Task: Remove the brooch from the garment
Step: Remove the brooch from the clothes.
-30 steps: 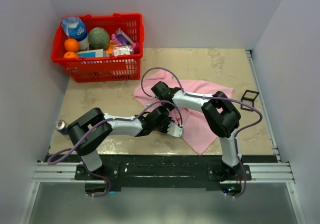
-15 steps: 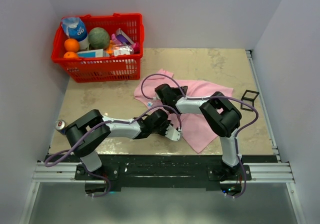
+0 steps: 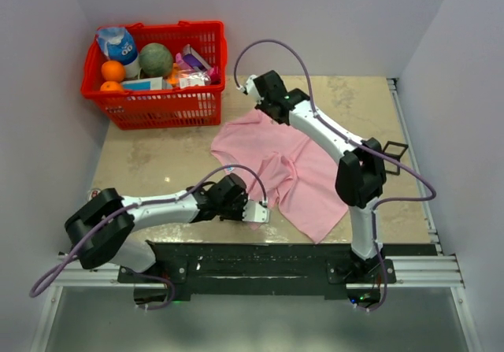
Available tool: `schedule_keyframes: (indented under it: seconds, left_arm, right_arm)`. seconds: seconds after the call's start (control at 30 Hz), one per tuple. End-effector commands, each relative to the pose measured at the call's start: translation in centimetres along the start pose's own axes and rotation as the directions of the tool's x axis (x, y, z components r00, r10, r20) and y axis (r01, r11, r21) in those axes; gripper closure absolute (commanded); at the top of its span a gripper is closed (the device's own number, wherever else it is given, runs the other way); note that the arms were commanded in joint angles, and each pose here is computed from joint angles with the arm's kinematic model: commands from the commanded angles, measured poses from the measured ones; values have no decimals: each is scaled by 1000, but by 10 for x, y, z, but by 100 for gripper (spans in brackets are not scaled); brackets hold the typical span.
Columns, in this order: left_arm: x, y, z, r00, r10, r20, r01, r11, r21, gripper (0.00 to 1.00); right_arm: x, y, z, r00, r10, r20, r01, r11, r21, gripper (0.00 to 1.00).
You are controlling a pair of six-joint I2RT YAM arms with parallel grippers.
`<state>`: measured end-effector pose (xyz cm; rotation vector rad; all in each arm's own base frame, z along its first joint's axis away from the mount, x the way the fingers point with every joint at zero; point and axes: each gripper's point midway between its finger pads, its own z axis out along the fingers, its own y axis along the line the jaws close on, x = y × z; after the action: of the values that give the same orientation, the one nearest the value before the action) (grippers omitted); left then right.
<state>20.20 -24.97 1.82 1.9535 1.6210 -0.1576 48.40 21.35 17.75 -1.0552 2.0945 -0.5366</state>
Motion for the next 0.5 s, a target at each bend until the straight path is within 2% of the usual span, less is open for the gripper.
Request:
schedule_keyframes:
  seconds: [0.0,0.03,0.1,0.17,0.2,0.23,0.27,0.33,0.37,0.43,0.47]
  left_arm:
    - [-10,2,-32,958,-284,47,279,956,94,89]
    - [-14,12,-38,945,-321,71,314,945,88,88]
    - [-29,50,-63,916,-362,175,365,931,17,85]
    - [-51,81,-95,900,-324,291,358,931,-73,80]
    - [-57,94,-105,893,-309,328,363,924,-117,77]
    - [-66,106,-117,884,-296,362,369,917,-150,70]
    - [-73,114,-126,876,-288,387,376,911,-171,63]
    - [-83,123,-138,856,-323,403,410,899,-152,63]
    - [-83,123,-136,850,-350,394,425,897,-120,63]
    - [-80,122,-140,777,-463,427,516,857,-10,63]
    - [-68,133,-145,730,-515,448,577,817,-2,62]
  right_arm:
    - [40,85,-48,974,145,-172,-208,872,-444,100]
    - [35,98,-62,970,181,-164,-242,794,-558,100]
    - [37,105,-88,956,230,-183,-293,692,-660,100]
    - [35,118,-122,937,284,-204,-323,480,-815,100]
    - [34,117,-134,933,300,-196,-313,417,-853,100]
    - [36,116,-142,926,317,-204,-317,362,-877,100]
    - [37,126,-162,921,321,-220,-304,241,-922,100]
    - [43,131,-175,925,316,-212,-272,159,-949,100]
    - [50,142,-181,918,307,-252,-289,82,-954,100]
    - [60,152,-175,904,298,-305,-323,11,-946,100]
    - [64,159,-175,891,296,-343,-346,-44,-937,100]
